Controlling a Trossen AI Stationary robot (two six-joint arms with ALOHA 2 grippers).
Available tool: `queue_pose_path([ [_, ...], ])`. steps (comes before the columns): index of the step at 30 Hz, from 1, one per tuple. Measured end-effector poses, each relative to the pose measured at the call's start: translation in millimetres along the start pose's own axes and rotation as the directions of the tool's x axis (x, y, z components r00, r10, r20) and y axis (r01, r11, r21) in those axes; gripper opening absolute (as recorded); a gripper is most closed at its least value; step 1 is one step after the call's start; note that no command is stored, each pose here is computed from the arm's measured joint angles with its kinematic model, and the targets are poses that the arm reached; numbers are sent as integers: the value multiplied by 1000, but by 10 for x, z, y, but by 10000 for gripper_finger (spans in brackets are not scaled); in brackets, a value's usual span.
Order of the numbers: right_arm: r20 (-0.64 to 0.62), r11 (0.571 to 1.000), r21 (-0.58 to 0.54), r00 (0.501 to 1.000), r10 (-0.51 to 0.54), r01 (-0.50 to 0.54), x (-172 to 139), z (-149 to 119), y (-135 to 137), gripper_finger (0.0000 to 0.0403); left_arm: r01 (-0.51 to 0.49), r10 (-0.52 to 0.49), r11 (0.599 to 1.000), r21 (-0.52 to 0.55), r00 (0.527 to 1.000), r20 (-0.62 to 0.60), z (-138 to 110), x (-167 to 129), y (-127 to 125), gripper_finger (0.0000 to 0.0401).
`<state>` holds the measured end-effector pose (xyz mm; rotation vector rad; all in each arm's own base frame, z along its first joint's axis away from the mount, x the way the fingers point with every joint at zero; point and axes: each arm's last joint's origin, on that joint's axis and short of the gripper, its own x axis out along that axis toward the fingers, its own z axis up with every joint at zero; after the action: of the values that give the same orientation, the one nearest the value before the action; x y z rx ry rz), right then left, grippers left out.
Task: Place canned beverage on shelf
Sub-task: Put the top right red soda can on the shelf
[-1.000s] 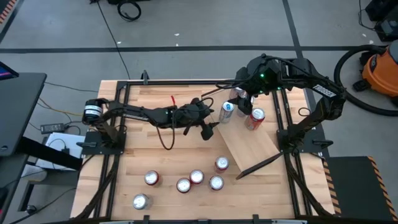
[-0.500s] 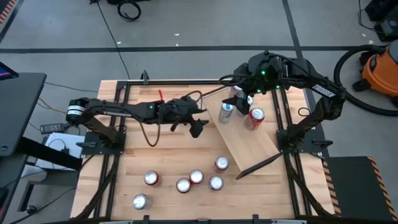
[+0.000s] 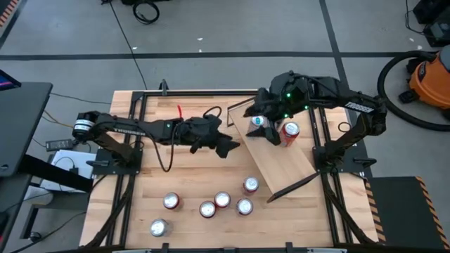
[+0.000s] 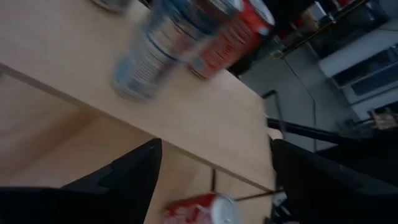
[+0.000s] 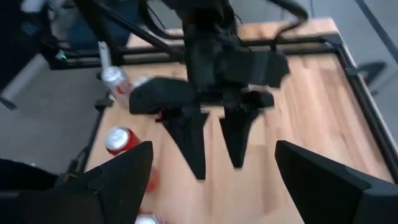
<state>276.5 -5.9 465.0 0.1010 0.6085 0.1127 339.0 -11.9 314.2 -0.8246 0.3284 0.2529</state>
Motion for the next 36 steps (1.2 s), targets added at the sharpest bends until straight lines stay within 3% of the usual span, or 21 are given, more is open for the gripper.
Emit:
queue_pose_path([
  [6, 3, 995, 92, 999, 36, -36, 140, -42, 222, 348, 62, -59, 996, 61, 997, -46, -206, -46, -185, 315],
  [12, 14, 983, 181, 999, -45, 42, 246, -116, 521, 348, 94, -83, 989, 110, 991, -101, -349, -129, -292, 315],
  [17, 48, 961, 277, 998, -29, 15, 348, -177, 747, 348, 168, -138, 970, 175, 976, -170, -557, -280, -472, 315],
  [24, 89, 914, 404, 993, -78, 36, 508, -312, 1007, 348, 199, -136, 956, 218, 952, -274, -880, -446, -613, 315],
  [31, 77, 897, 441, 996, -47, 8, 777, -400, 1227, 348, 212, -151, 944, 254, 959, -239, -1092, -721, -792, 315],
  [36, 94, 890, 456, 995, -26, -20, 909, -409, 1329, 348, 249, -191, 936, 250, 953, -236, -1094, -983, -865, 315],
])
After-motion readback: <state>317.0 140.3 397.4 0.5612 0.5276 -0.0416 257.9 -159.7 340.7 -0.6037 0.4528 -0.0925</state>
